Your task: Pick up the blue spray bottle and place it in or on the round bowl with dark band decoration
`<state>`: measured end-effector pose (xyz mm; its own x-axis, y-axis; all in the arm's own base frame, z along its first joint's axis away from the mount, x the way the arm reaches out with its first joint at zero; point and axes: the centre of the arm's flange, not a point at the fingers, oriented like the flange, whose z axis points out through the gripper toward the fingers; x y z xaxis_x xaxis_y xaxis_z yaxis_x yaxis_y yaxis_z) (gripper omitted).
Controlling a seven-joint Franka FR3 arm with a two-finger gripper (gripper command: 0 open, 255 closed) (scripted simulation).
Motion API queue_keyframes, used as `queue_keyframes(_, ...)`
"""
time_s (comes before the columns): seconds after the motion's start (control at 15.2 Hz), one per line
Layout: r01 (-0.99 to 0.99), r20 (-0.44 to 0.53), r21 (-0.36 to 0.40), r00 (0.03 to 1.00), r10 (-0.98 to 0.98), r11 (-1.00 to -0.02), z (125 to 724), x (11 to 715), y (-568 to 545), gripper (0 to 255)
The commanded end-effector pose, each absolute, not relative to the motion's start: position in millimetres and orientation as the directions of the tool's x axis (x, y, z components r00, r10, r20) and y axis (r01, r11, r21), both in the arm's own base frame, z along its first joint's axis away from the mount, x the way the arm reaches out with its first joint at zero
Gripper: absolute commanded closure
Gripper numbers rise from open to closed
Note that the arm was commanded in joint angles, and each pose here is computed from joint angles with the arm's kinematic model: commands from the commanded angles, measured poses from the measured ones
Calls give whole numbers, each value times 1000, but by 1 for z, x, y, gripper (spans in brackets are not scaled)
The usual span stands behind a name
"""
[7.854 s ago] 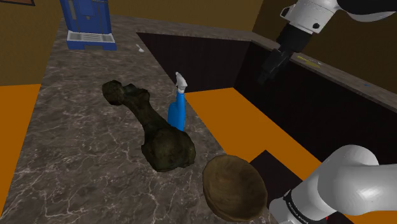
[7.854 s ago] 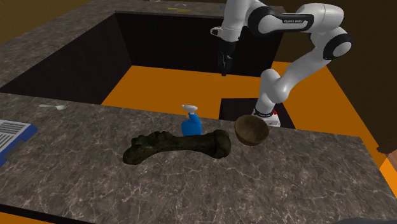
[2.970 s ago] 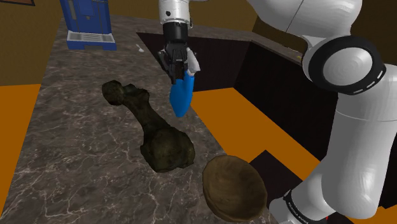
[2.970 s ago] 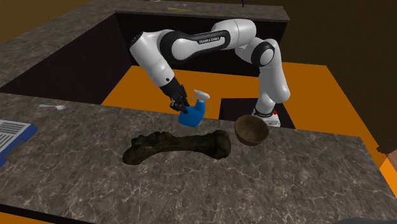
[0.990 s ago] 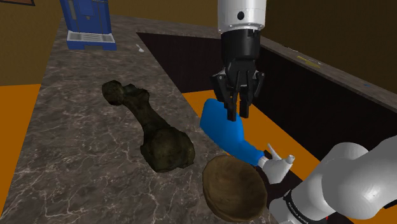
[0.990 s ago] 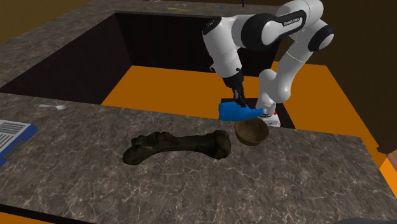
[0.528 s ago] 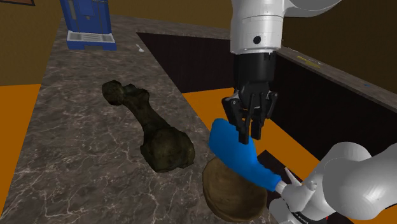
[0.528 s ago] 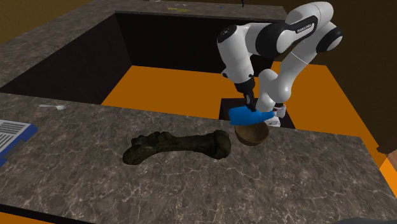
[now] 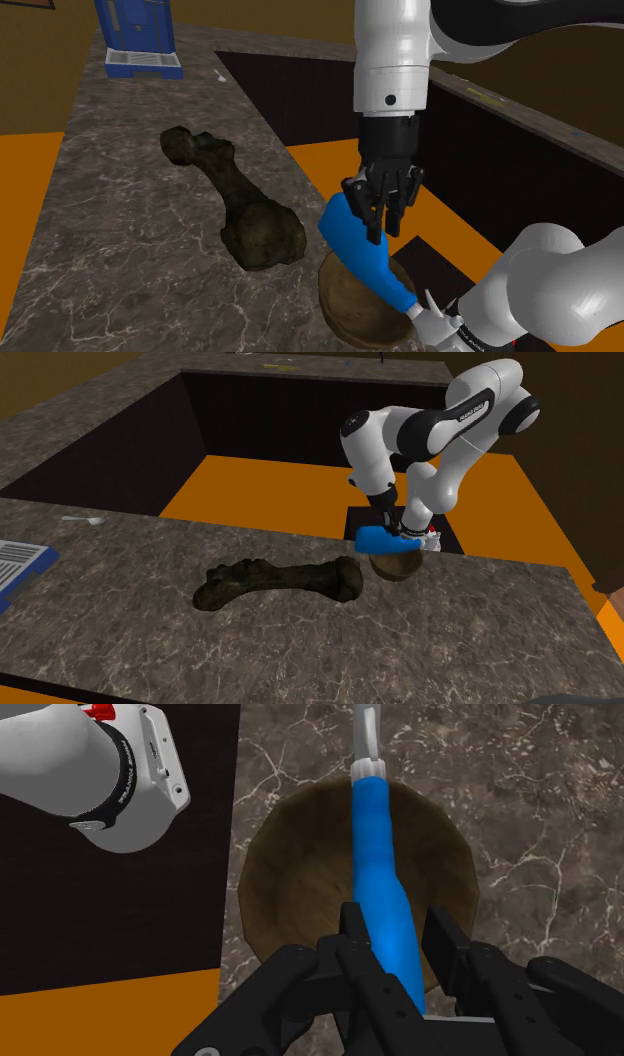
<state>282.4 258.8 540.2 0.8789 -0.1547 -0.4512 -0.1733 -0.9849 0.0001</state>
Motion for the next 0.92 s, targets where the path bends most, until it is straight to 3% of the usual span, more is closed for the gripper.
queue_keyframes(0.0,-173,-451,0,879,-155,-985,538,282,259,255)
queue_keyframes(0.4,-173,-451,0,879,-155,-985,538,282,259,255)
queue_keyframes(0.46,-173,-451,0,879,-155,-985,538,282,259,0)
queue_keyframes(0.86,-173,-451,0,879,-155,-985,550,288,258,0)
